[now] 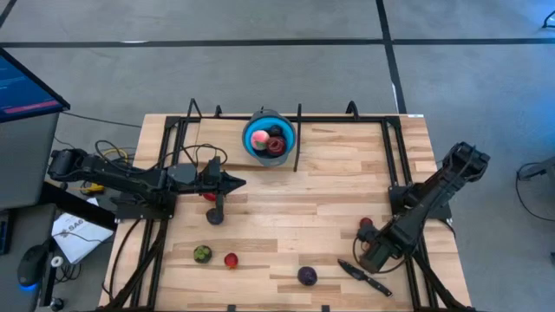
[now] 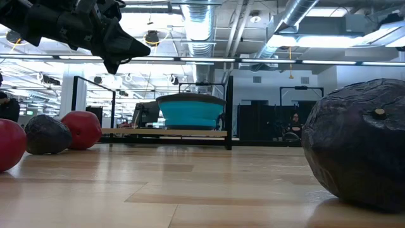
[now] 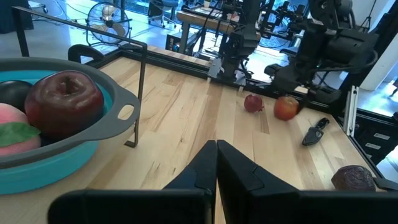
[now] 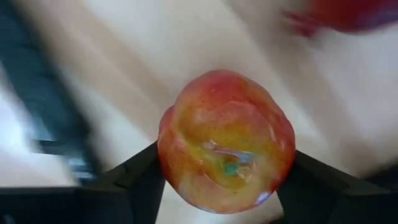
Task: Pick & Place Fruit
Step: Put the red yellow apple into the blue strainer bowl on the shelf
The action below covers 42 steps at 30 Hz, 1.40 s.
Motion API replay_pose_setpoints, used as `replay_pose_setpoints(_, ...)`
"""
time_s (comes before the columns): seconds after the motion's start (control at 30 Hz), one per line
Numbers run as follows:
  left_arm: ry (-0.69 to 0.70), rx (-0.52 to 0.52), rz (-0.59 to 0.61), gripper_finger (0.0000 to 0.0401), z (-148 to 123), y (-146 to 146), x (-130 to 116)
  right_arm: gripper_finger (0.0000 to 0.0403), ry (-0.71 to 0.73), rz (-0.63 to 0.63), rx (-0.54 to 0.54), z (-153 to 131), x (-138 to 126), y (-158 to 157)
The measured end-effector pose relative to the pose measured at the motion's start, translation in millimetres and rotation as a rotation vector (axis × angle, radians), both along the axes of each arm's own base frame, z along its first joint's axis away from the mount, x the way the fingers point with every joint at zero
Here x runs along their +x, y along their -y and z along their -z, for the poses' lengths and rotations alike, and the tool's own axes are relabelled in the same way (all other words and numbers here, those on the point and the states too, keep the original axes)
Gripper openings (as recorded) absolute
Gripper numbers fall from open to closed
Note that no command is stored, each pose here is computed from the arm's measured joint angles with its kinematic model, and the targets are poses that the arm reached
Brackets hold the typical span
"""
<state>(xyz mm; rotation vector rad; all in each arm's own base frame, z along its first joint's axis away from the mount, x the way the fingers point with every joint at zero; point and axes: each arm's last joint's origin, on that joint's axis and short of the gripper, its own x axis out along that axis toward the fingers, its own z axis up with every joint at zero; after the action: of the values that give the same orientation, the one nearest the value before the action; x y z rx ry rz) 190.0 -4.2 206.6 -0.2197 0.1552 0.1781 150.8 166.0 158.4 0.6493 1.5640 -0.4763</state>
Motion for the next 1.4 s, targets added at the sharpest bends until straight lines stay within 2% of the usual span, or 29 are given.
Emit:
replay_pose_setpoints(0.2, 0.000, 0.001, 0.000, 0.0002, 0, 0, 0, 0.0235, 0.189, 0.084, 0.131, -21, 49, 10)
replay_pose_setpoints(0.37, 0.000, 0.001, 0.000, 0.0002, 0, 0, 0, 0.0235, 0.396, 0.115, 0.074, -55, 103, 47)
replay_pose_setpoints(0.43, 0.000, 0.001, 0.000, 0.0002, 0, 0, 0, 0.0234, 0.434, 0.083, 0.036, -64, 127, 63)
replay_pose_setpoints(0.53, -0.001, 0.001, 0.000, 0.0002, 0, 0, 0, 0.0234, 0.455, 0.008, -0.017, -70, 169, 80)
replay_pose_setpoints(0.7, -0.016, -0.033, 0.009, 0.0002, 2, 0, 0, 0.0235, 0.338, -0.113, -0.077, -57, 234, 95)
replay_pose_setpoints(0.87, -0.070, -0.113, 0.063, 0.0002, 8, 2, -1, 0.0235, 0.239, -0.205, -0.084, -47, 282, 95)
replay_pose_setpoints(1.13, -0.204, -0.193, 0.120, 0.0002, 20, 5, -6, 0.0237, 0.166, -0.314, -0.093, -21, 322, 87)
replay_pose_setpoints(1.4, -0.237, -0.195, 0.120, 0.0002, 23, 5, -7, 0.0267, 0.145, -0.352, -0.093, -9, 329, 84)
